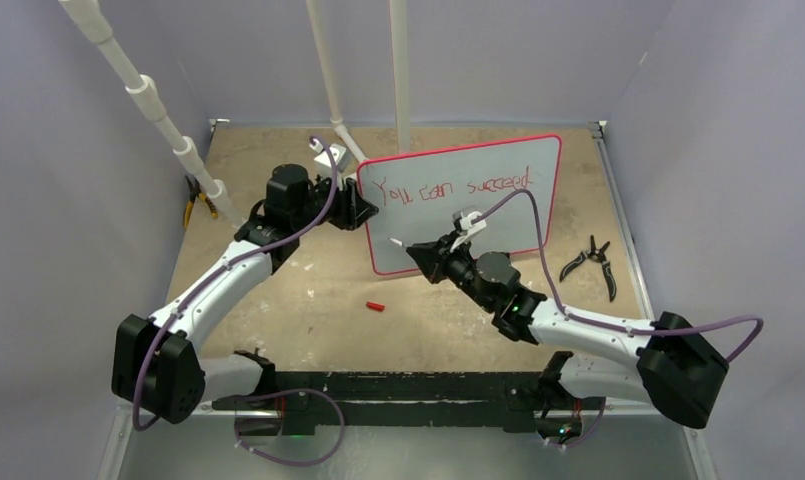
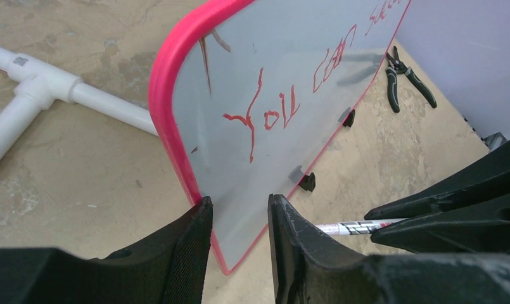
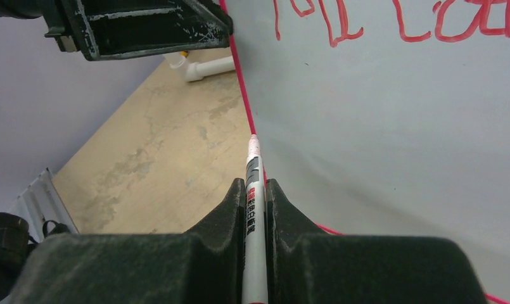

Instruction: Write a sentence on the whiteboard

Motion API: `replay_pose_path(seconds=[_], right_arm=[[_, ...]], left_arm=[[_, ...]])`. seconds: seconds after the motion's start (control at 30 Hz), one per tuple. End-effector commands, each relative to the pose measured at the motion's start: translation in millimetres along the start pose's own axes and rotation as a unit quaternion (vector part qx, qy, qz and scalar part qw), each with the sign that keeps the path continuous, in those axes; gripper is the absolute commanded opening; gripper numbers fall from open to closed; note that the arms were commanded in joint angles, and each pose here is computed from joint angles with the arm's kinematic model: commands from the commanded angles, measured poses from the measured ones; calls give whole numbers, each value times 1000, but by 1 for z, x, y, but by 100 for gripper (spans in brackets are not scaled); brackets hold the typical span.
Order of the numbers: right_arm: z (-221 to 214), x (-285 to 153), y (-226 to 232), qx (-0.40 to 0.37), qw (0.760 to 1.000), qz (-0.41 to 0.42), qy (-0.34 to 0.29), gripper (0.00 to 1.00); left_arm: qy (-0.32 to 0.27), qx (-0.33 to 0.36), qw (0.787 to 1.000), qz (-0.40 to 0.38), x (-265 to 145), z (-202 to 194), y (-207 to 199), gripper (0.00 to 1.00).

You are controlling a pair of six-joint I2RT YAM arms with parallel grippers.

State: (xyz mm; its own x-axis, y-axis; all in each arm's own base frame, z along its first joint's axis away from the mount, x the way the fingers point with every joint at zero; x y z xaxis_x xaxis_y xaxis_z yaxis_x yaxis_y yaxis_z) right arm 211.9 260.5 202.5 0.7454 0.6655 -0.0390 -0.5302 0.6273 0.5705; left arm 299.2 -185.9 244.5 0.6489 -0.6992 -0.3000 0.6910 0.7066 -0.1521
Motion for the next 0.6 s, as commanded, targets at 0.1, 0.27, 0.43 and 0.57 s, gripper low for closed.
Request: replay_pose_path(seconds=[0.1,0.27,0.43,0.57], right_arm=[[27,20,20,-5,998,27,-59,0],[26,32,20,-15,998,23,-59,0],[22,43,18,-21,998,16,-57,0],[21,49,17,-23,998,9,-59,0]], left_arm=[[-7,-7,1000,-8,8,2,1,35],[-4,-8,1000,-4,9,1,2,33],[-2,-7,1000,9,8,0,5,32],[-7,-2,999,37,3,3,10,32]])
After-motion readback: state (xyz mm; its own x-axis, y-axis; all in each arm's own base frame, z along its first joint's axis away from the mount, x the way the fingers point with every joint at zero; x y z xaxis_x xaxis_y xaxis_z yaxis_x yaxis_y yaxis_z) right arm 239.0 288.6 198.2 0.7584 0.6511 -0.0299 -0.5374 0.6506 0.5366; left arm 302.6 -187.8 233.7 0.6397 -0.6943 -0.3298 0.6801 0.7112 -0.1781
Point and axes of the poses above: each gripper's point midway between its finger pads, its own x axis out along the fingers, its own y axis along the line the jaws close on, z = x × y, the point moved 5 cm from there along -x, back along the fingers, and after that the axes turned 11 degrees about x, right-handed, at the moved point
